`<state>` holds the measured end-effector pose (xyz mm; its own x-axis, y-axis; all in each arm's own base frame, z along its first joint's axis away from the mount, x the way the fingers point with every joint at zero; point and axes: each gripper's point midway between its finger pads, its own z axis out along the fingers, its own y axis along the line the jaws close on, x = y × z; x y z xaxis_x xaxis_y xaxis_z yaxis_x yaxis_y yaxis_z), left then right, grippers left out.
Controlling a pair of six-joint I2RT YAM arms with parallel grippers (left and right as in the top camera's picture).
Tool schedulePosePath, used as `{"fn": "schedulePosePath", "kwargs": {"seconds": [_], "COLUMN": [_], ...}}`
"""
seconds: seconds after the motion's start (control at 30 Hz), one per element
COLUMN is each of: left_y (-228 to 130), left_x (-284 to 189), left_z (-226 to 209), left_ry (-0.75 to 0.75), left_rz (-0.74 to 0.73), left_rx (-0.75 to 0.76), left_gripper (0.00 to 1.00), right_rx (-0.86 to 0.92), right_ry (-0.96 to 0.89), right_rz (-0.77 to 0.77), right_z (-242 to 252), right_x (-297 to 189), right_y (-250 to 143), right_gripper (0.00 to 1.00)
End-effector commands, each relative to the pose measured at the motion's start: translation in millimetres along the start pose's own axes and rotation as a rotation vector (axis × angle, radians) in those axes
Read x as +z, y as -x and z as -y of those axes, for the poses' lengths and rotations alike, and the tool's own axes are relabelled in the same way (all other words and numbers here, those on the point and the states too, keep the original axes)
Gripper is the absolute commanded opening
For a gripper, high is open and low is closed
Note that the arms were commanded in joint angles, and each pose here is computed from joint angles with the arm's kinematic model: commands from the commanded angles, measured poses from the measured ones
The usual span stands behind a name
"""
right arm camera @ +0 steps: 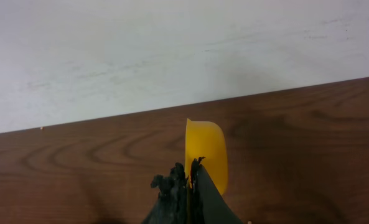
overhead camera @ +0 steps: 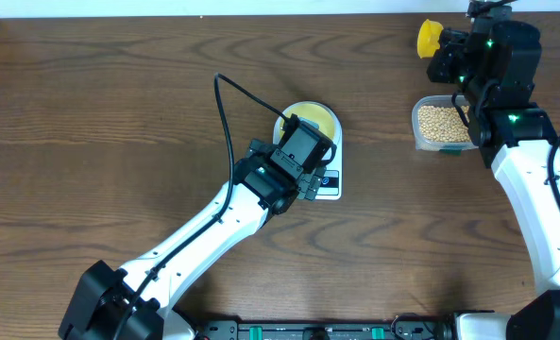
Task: Scoop item into bowl and weigh 50g on scale
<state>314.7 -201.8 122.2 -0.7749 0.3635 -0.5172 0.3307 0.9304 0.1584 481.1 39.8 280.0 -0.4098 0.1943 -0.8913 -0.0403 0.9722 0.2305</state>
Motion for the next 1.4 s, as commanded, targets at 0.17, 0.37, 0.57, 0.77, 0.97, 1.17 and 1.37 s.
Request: {"fn": "schedulePosePath", "kwargs": {"seconds": [0.17,0.37,0.57,0.77,0.97,1.17,1.37], "left_y": [-1,-1,-3,-9,-9,-2,8], "left_x": [-2,-2,-2,-3,-11,-26,-52], "left_z": [-2,-2,-2,18,40,39,32], "left_ry": [0.011,0.011,0.011,-0.111,-0.25,-0.267,-0.273], "left_rz": [0.004,0.003,-0.004,-0.032,-0.017,0.036,0.11], "left_rx": [0.008,0.008,0.016,0.166,0.254,0.293,0.293], "left_gripper": [1.0,1.0,1.0,1.0,1.0,1.0,1.0], "right_rx": [-0.019,-0.02,-0.02,-0.02,-0.032,-0.04,-0.04], "right_ry": [-0.001,-0.001,0.0,0.001,0.003,0.003,0.003], "right_rz": [0.017,0.021,0.022,0.03,0.039,0.04,0.04], "right_z": [0,0,-1,-1,-1,-2,-1], "right_x": [0,0,0,0,0,0,0], "right_y": [6,7,7,9,12,12,12], "right_gripper": [0.01,0.01,0.01,0.01,0.01,0.01,0.01]}}
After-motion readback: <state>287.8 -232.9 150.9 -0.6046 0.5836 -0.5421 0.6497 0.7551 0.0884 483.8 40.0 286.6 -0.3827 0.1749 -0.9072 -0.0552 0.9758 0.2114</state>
